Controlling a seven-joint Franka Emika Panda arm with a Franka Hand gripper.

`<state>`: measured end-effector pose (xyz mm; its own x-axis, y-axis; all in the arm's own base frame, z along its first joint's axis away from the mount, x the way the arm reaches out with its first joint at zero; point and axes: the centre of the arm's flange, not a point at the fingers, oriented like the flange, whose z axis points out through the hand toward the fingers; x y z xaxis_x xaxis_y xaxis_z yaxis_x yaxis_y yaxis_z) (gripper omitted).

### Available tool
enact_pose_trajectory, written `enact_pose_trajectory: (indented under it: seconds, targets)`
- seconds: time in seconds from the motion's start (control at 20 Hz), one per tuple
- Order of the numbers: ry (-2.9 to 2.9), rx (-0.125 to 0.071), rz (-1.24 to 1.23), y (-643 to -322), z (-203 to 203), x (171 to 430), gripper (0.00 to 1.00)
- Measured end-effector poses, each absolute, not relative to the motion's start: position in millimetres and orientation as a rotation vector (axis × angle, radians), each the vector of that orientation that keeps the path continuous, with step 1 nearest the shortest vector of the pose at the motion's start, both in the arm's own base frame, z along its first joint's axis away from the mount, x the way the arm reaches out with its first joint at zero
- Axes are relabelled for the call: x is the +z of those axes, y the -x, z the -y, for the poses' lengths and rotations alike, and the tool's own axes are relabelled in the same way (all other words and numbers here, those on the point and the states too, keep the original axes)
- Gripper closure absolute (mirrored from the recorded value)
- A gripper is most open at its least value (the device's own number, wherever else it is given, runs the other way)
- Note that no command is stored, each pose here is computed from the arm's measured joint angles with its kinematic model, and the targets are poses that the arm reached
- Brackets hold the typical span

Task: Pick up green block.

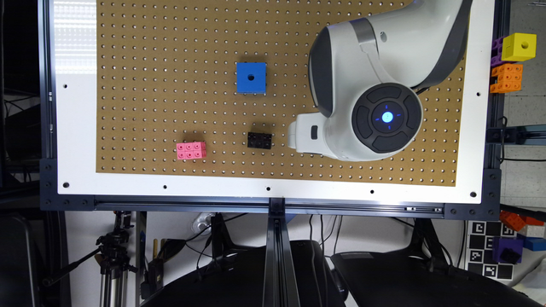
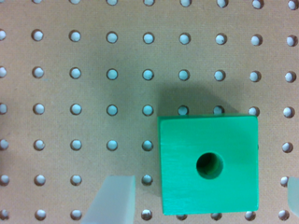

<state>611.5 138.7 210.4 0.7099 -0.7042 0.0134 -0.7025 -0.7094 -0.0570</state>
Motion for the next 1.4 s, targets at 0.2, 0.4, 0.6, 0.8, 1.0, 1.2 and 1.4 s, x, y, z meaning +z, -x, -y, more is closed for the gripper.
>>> enact_pose_trajectory:
  seconds: [0.2, 0.4, 0.6, 0.8, 1.0, 1.2, 1.4]
  targets:
    - [2.862, -0.044, -1.179, -614, -139, 195, 0.0]
    - [2.86, -0.047, -1.179, -619, -140, 193, 0.0]
    - [2.866, -0.031, -1.181, -617, -140, 182, 0.0]
    - [2.865, -0.03, -1.181, -618, -141, 177, 0.0]
    - [2.865, -0.031, -1.182, -619, -140, 177, 1.0]
    - [2.865, -0.031, -1.182, -619, -140, 177, 1.0]
    - [2.865, -0.028, -1.183, -619, -140, 177, 1.0]
